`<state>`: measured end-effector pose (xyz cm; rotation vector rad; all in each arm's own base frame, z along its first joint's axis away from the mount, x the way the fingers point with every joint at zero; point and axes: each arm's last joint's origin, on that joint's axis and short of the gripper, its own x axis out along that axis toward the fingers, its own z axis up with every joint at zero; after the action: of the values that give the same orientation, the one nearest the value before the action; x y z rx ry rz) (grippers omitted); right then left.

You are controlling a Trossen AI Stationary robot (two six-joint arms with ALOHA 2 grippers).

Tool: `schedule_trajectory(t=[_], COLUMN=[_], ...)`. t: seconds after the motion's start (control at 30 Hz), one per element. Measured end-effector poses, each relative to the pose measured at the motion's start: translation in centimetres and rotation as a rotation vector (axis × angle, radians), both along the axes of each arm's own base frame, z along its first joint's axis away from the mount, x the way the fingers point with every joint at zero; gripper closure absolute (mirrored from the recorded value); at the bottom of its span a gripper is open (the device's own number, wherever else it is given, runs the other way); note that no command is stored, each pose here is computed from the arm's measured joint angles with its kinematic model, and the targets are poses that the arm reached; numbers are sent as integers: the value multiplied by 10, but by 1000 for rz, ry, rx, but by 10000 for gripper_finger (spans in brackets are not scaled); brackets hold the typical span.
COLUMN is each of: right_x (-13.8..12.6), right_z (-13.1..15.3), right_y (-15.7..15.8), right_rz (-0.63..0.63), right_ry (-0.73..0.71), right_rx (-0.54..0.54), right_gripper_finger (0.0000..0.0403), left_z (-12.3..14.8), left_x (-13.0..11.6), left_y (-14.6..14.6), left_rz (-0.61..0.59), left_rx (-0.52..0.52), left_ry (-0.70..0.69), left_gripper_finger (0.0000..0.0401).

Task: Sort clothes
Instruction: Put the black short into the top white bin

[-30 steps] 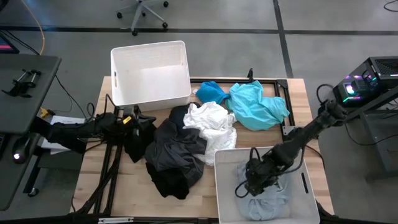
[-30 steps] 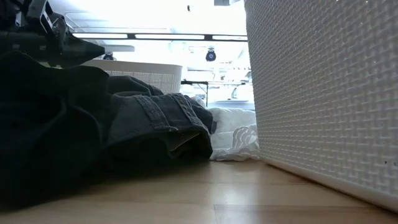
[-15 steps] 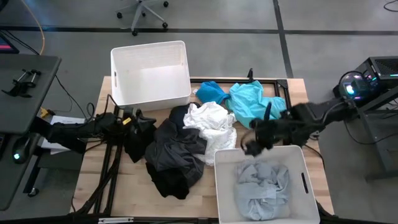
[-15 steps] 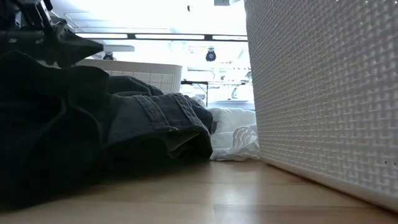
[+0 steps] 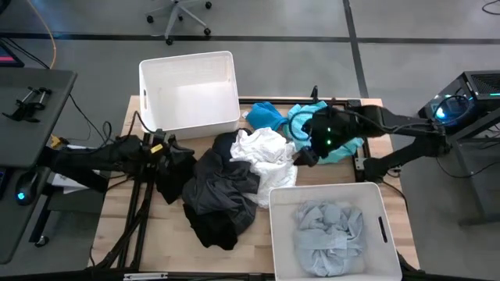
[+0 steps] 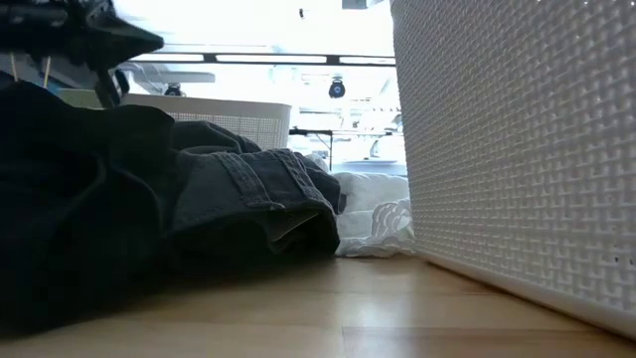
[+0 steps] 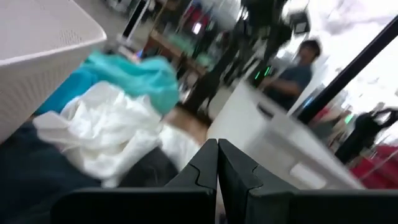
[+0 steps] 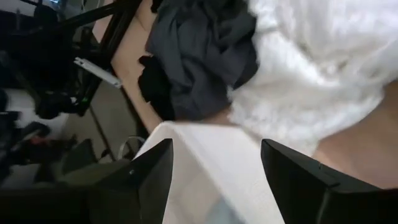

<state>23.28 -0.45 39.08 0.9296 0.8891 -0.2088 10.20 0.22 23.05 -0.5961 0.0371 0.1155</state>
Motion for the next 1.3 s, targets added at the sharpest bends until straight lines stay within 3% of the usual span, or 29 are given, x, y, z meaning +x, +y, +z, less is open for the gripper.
schedule_trajectory(t=[0.4, 0.57, 0.7, 1.0, 1.3], right_x=[1, 1, 0, -10, -22], right_z=[-3, -3, -3, -10, -16], right_y=[-23, -23, -23, -22, -20], right_rz=[80, 158, 221, 348, 405], right_ry=[-21, -37, -48, 53, 180], right_rx=[-188, -255, -301, -339, -315], right_gripper_finger=[174, 174, 174, 174, 174], left_z=[57, 51, 34, 13, -15], left_x=[55, 92, 116, 145, 171], left_y=[-21, -28, -28, -43, -49], left_rz=[-165, -111, -119, -478, -486], left_rx=[4, -121, -85, 259, 255], left_ry=[656, 702, 759, 857, 921], left_gripper_finger=[401, 400, 389, 264, 128])
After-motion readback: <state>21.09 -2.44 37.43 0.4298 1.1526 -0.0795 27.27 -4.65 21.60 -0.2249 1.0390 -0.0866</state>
